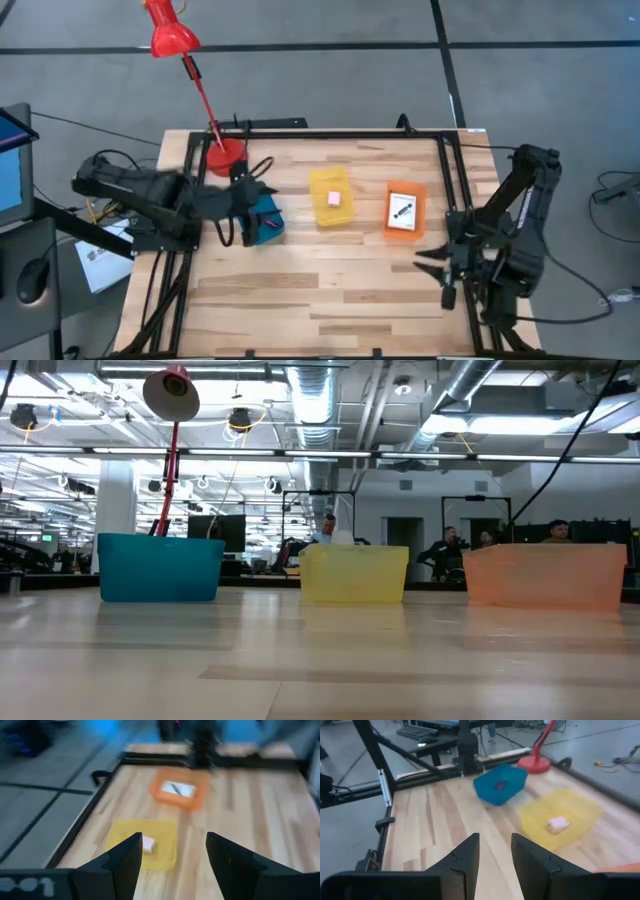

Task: Pick and place items into bin
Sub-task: Return to Home Position

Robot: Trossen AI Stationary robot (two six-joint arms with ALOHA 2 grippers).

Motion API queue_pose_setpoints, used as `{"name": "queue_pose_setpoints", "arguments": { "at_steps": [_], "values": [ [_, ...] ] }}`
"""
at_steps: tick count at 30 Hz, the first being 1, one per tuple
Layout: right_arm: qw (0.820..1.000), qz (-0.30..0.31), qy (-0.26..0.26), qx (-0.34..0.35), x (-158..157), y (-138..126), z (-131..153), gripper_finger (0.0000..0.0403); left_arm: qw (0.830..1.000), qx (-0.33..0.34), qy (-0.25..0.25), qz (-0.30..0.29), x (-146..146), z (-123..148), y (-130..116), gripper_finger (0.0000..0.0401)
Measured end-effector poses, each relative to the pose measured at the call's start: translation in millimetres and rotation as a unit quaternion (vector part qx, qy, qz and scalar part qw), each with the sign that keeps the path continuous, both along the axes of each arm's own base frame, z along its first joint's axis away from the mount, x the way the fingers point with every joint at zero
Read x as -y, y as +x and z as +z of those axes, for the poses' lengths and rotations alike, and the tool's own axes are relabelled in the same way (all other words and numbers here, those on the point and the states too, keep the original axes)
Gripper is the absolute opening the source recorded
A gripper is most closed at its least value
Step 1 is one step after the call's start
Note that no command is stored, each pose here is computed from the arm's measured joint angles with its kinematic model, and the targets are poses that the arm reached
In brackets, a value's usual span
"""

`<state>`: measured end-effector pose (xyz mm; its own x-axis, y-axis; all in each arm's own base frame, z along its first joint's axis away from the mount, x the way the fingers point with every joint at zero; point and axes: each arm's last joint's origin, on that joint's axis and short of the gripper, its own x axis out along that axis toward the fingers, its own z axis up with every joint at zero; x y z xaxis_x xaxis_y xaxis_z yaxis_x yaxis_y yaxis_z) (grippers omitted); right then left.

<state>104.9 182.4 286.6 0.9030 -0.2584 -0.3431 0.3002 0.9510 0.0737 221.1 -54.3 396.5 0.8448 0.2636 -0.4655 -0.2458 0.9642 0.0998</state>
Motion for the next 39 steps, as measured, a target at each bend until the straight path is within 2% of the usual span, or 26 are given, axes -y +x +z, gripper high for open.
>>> {"name": "queue_pose_setpoints", "arguments": {
  "at_steps": [2,4,6,8,11,16,19,22,26,30,32,36,39],
  "values": [
    [1.0,0.007,0.001,0.003,-2.3,3.0,-19.3,0.0107,0.999,0.034,-0.017,0.029,0.9,-33.4,-7.6,0.021],
    [1.0,0.006,0.002,0.008,-2.7,7.9,-31.7,0.0107,0.998,0.038,-0.037,0.026,0.8,-68.6,-16.5,0.021],
    [1.0,-0.004,-0.002,0.012,1.7,13.3,-33.6,0.0107,0.995,0.043,-0.083,0.031,0.5,-99.0,-24.6,0.021],
    [1.0,-0.014,-0.017,0.012,10.7,17.9,-27.8,0.0107,0.99,0.063,-0.116,0.04,-1.7,-117.1,-33.0,0.021],
    [0.999,-0.025,-0.045,0.006,31.6,23.0,-12.8,0.0107,0.986,0.11,-0.114,0.045,-8.1,-116.6,-47.9,0.021],
    [0.998,-0.009,-0.052,0.016,72.0,11.8,21.0,0.0107,0.979,0.184,-0.069,0.044,-25.5,-79.4,-88.0,0.021],
    [0.998,0.016,-0.042,0.045,89.3,-1.1,39.3,0.0107,0.972,0.225,-0.063,0.009,-35.0,-63.0,-118.7,0.021],
    [0.995,0.027,-0.062,0.072,99.0,-9.2,42.2,0.0107,0.966,0.248,-0.063,-0.036,-39.2,-69.6,-136.5,0.021],
    [0.992,0.001,-0.085,0.092,99.4,-3.1,1.0,0.0107,0.964,0.257,-0.065,-0.036,-35.2,-117.0,-125.2,0.021],
    [0.991,0.034,-0.074,0.108,96.0,7.7,-40.6,0.0107,0.96,0.261,-0.092,-0.04,-32.0,-150.5,-117.9,0.021],
    [0.987,0.055,-0.081,0.129,99.8,7.4,-37.3,0.0107,0.957,0.27,-0.094,-0.037,-32.7,-150.3,-119.5,0.021],
    [0.976,0.06,-0.12,0.173,118.4,-7.5,-11.2,0.0107,0.952,0.296,-0.075,-0.021,-36.0,-142.3,-125.3,0.021],
    [0.967,0.088,-0.109,0.211,131.3,-20.4,-6.2,0.0107,0.953,0.295,-0.072,-0.022,-37.3,-142.8,-129.1,0.021]
  ]
}}
